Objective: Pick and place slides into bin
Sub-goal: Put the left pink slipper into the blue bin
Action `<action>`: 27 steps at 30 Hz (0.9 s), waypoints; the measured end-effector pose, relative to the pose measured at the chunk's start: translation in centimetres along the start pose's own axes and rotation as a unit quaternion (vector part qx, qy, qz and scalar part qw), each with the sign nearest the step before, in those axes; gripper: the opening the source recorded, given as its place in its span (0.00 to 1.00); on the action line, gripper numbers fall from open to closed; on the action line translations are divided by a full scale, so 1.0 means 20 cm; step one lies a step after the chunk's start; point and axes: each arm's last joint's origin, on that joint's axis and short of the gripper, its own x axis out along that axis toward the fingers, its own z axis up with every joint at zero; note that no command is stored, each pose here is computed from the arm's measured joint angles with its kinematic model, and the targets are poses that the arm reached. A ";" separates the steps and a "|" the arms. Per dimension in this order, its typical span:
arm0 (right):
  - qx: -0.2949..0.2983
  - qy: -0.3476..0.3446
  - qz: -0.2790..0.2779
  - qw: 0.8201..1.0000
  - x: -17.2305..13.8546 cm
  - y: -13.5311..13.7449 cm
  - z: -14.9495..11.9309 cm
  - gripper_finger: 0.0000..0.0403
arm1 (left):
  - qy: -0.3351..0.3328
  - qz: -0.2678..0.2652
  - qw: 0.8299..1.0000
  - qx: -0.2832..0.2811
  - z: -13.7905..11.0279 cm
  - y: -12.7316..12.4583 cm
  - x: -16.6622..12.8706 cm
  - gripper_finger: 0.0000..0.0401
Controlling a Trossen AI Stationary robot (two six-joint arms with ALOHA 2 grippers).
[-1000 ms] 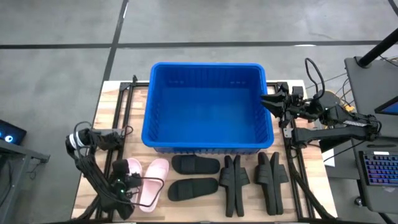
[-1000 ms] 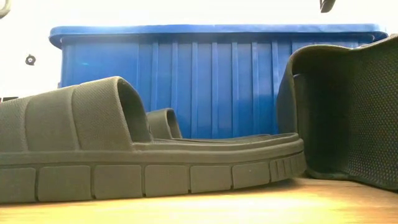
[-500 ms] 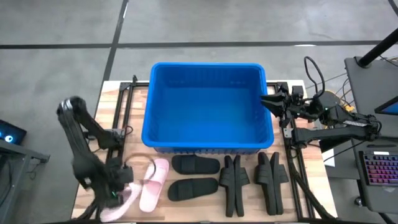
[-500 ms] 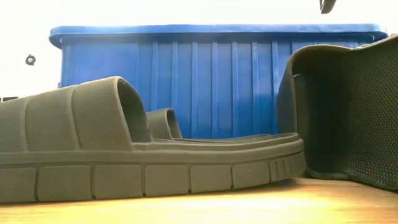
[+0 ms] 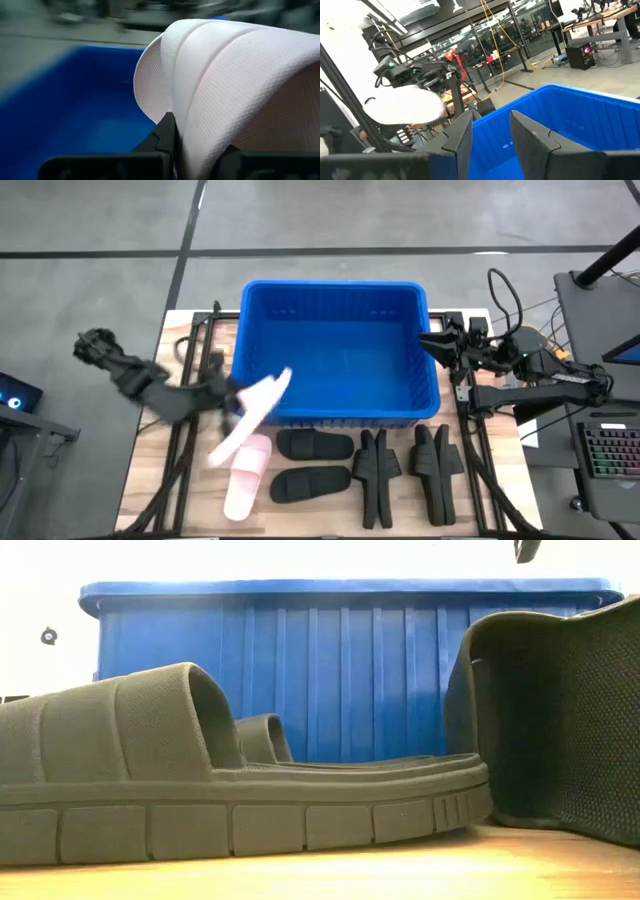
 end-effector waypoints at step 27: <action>0.005 0.000 0.001 1.000 0.00 0.00 0.00 0.29 | 0.406 0.321 0.821 0.240 -0.57 0.74 1.16 0.00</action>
